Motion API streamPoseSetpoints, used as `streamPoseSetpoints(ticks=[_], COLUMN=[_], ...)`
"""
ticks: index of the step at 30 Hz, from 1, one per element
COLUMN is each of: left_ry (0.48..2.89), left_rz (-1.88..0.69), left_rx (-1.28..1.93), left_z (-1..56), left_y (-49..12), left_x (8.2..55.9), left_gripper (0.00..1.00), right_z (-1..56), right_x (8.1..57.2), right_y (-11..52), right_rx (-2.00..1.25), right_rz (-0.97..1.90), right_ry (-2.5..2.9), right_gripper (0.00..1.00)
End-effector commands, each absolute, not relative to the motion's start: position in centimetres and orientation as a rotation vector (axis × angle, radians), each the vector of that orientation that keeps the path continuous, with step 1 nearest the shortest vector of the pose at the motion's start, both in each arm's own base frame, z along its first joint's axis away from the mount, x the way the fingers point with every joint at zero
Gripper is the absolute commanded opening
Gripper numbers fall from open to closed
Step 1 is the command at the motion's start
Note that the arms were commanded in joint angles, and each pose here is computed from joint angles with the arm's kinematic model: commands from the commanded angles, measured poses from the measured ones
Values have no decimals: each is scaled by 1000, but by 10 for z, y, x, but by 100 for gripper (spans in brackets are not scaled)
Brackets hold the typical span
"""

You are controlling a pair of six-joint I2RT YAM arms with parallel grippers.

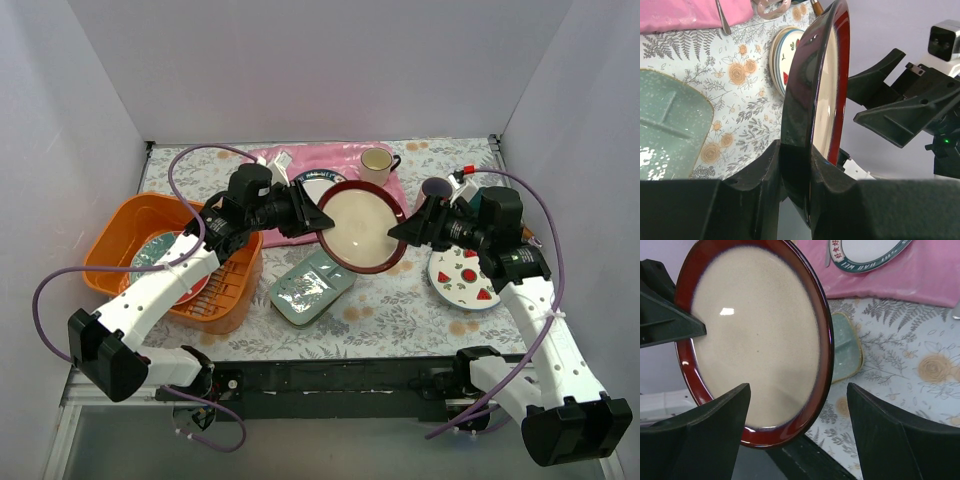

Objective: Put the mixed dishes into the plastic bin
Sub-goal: Pick up the plate at the center of the board.

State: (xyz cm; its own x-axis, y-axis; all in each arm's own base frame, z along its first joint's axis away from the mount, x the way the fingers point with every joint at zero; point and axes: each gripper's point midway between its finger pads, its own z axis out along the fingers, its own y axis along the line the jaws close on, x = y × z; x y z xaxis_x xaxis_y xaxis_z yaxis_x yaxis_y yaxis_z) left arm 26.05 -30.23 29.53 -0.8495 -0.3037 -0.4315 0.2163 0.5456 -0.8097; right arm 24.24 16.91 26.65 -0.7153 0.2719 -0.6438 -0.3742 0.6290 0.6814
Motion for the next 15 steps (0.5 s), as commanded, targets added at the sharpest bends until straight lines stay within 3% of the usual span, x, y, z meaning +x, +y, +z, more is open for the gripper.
streamPoseSetpoints(ticks=[1,15], left_ry=[1990,1971], left_rz=[-1453,-1476], left_rx=[9,0], left_z=[372,376], left_y=[-300,-301], left_x=[246,248], left_gripper=[0,0], right_z=[278,266], right_x=[242,240], right_y=[178,186], right_rx=[-8,151], right_rz=[1231,1389], right_ry=[2077,2142], right_gripper=[84,64])
